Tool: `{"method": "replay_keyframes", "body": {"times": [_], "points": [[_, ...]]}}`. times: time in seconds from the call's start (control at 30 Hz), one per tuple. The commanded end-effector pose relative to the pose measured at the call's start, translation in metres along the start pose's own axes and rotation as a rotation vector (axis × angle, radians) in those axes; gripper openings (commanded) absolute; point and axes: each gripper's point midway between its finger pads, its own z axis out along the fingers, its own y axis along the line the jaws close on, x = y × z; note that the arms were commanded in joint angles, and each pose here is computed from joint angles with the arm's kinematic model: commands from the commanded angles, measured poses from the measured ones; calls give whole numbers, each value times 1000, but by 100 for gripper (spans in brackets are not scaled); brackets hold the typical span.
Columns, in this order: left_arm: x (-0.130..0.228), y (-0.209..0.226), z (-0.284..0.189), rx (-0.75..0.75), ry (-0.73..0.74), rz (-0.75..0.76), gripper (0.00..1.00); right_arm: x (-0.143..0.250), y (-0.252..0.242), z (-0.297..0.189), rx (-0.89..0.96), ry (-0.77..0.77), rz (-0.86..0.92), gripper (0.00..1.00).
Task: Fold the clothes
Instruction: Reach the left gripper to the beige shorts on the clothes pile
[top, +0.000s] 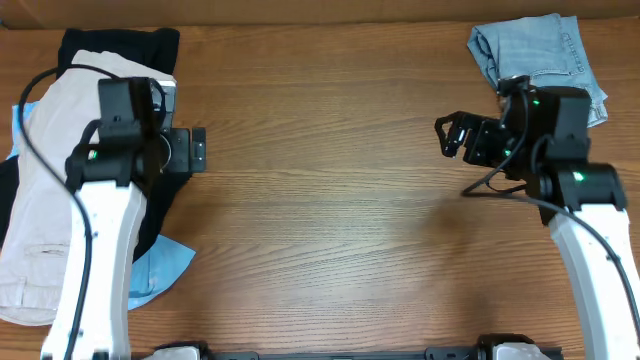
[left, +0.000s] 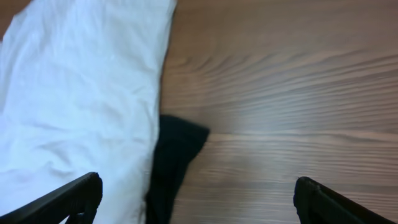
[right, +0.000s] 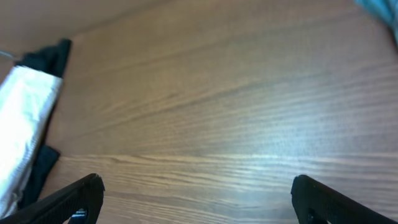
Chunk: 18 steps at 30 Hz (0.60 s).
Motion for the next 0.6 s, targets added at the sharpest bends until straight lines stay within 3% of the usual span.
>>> {"method": "replay_keyframes", "body": {"times": [0.0,0.33,0.57], "points": [[14,28,36,-94,121,67,98,3,-2,14,-1,46,8,100],[68,58,98,-80,371,91,75,21,-16,36,25,143,42,98],[81,93,100,-151,394,24,72,29,-17,35,31,174,38,97]]}}
